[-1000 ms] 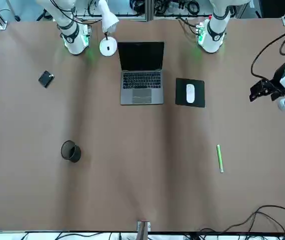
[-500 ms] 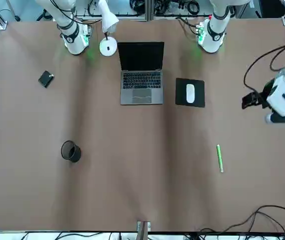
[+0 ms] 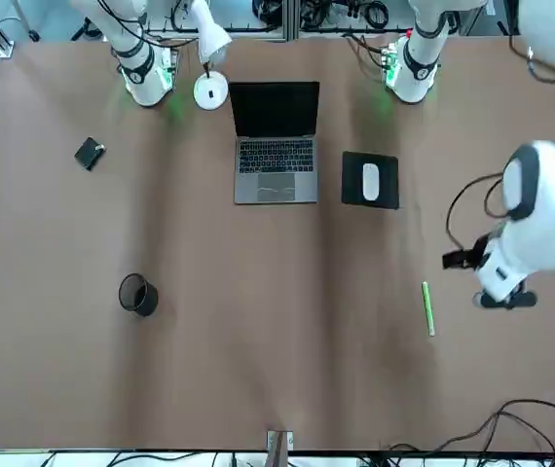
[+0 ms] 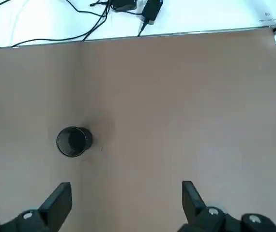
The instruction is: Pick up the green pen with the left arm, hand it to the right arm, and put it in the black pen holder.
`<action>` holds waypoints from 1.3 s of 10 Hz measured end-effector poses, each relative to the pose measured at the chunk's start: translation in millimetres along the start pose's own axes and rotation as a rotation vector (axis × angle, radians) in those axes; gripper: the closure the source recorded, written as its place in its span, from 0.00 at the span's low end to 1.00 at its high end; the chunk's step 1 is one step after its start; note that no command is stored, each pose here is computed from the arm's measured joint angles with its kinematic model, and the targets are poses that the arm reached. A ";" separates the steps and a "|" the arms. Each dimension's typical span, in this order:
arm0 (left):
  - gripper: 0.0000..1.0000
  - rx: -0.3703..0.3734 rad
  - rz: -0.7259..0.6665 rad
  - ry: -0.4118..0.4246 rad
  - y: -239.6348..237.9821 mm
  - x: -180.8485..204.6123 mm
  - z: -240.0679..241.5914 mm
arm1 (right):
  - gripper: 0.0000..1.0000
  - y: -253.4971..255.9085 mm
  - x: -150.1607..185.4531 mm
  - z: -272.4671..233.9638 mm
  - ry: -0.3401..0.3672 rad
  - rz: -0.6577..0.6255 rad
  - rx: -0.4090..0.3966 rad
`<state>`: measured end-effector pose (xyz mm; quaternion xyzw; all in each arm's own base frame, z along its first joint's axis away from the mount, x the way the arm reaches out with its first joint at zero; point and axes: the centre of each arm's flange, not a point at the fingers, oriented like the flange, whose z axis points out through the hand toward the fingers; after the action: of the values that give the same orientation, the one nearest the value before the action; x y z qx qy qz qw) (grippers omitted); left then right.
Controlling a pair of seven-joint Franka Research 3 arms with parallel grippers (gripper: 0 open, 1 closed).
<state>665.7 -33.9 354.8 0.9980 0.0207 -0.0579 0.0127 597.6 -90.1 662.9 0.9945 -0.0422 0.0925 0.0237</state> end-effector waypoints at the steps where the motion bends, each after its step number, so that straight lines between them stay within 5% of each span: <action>1: 0.00 -0.004 -0.015 0.017 0.0 9.3 24.6 | 0.00 0.4 0.0 -0.2 0.000 0.001 0.000; 4: 0.00 -0.016 -0.056 0.105 -2.2 13.4 105.2 | 0.00 -2.0 0.3 -0.1 0.000 -0.003 0.001; 7: 0.05 -0.014 -0.070 0.078 -7.7 -0.9 159.8 | 0.00 -4.5 0.5 -0.1 0.001 -0.007 0.003; 13: 0.18 -0.014 -0.075 0.090 -10.9 -6.6 176.5 | 0.00 -42.2 5.1 19.0 -0.044 -0.052 0.017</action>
<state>638.3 -28.1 180.0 0.9980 0.0589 -0.0130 0.0166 609.8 -49.6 643.5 0.9973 -0.0160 0.0702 0.0165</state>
